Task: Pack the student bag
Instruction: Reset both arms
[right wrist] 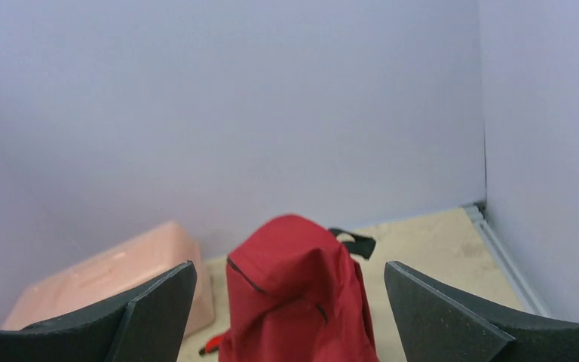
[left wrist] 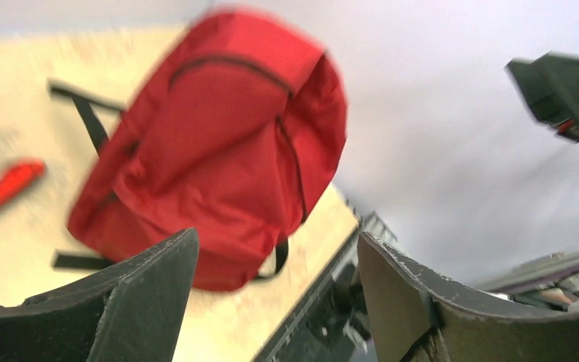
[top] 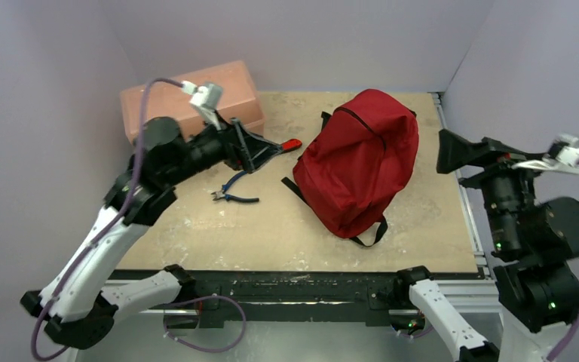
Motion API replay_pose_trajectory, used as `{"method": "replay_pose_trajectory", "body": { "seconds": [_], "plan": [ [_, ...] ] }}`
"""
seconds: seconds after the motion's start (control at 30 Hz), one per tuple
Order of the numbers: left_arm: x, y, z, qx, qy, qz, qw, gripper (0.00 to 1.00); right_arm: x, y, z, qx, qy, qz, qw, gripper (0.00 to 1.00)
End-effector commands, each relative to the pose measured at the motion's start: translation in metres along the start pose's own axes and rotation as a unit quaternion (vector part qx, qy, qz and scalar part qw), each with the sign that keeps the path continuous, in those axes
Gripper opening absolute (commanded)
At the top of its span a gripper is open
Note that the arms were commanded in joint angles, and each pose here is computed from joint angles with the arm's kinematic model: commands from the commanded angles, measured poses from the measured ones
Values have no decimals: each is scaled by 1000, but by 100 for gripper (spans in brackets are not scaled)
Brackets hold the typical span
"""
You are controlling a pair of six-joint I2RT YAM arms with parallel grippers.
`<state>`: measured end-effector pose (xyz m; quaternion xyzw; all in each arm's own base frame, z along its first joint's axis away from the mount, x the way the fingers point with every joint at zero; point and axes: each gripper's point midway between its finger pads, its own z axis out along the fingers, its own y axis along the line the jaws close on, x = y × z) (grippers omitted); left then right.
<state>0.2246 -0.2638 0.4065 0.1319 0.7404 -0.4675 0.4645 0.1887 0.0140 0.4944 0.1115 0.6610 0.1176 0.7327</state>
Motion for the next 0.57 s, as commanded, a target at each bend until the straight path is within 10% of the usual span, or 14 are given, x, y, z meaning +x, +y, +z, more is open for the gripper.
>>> {"method": "replay_pose_trajectory", "body": {
  "seconds": [0.0,0.53],
  "plan": [
    [-56,-17,-50,-29,-111,81,990,77,-18,-3,-7,11,-23,-7,1000,99],
    [-113,-45,-156,-61,-280,138,948,80,-95,-13,-75,24,-155,26,987,99]
  ]
}}
